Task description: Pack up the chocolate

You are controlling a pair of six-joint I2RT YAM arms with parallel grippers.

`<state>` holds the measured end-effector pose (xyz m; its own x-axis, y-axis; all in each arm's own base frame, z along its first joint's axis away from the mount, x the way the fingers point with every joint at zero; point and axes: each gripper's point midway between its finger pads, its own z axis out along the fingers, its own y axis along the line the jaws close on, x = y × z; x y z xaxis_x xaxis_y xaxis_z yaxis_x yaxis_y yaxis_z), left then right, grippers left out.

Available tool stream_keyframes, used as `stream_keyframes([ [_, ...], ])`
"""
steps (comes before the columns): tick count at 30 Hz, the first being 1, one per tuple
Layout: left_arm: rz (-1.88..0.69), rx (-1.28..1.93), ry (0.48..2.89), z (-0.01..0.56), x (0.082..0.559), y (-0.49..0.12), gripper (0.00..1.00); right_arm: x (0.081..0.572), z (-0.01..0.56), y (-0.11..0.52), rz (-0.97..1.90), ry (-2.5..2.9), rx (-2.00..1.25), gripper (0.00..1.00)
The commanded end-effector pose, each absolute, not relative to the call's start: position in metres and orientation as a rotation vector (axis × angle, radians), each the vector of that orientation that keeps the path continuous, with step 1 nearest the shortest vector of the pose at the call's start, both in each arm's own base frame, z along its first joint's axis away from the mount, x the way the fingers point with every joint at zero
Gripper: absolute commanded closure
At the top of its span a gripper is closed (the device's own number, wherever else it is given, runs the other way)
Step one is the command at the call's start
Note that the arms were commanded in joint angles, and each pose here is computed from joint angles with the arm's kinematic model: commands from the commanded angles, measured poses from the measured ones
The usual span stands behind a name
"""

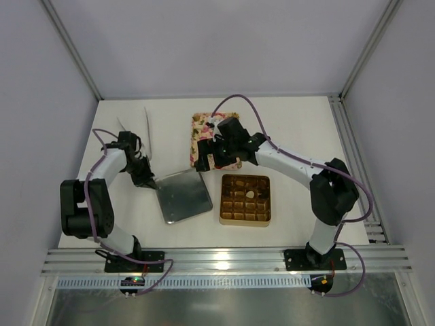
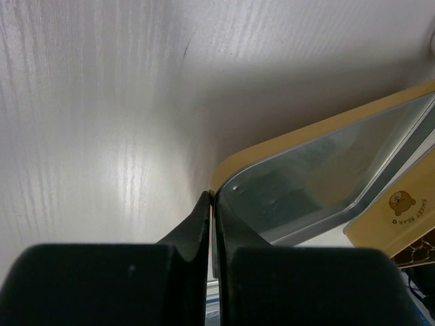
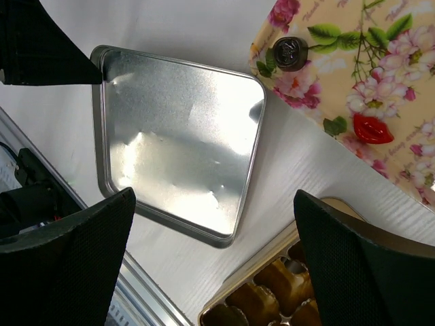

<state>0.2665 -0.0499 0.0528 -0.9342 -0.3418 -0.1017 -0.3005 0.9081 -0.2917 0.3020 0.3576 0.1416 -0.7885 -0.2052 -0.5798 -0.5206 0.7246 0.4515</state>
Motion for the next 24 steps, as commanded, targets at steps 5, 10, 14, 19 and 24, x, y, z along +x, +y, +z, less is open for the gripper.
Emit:
stream_keyframes([
  [5, -0.545, -0.439, 2.817, 0.081, 0.28, -0.06, 1.0, 0.305, 0.141, 0.379, 0.902, 2.424, -0.606, 0.03],
  [10, -0.555, -0.438, 2.792, 0.088, 0.279, -0.06, 1.0, 0.301, 0.122, 0.385, 0.94, 2.465, -0.621, 0.03],
  [14, -0.567, -0.441, 2.781, 0.091, 0.279, -0.06, 1.0, 0.3, 0.111, 0.391, 0.978, 2.481, -0.637, 0.03],
  [19, -0.593, -0.444, 2.771, 0.093, 0.28, -0.062, 1.0, 0.3, 0.101, 0.398, 1.013, 2.487, -0.655, 0.05],
  [24, -0.611, -0.443, 2.757, 0.096, 0.281, -0.063, 1.0, 0.303, 0.093, 0.403, 1.027, 2.481, -0.657, 0.05],
])
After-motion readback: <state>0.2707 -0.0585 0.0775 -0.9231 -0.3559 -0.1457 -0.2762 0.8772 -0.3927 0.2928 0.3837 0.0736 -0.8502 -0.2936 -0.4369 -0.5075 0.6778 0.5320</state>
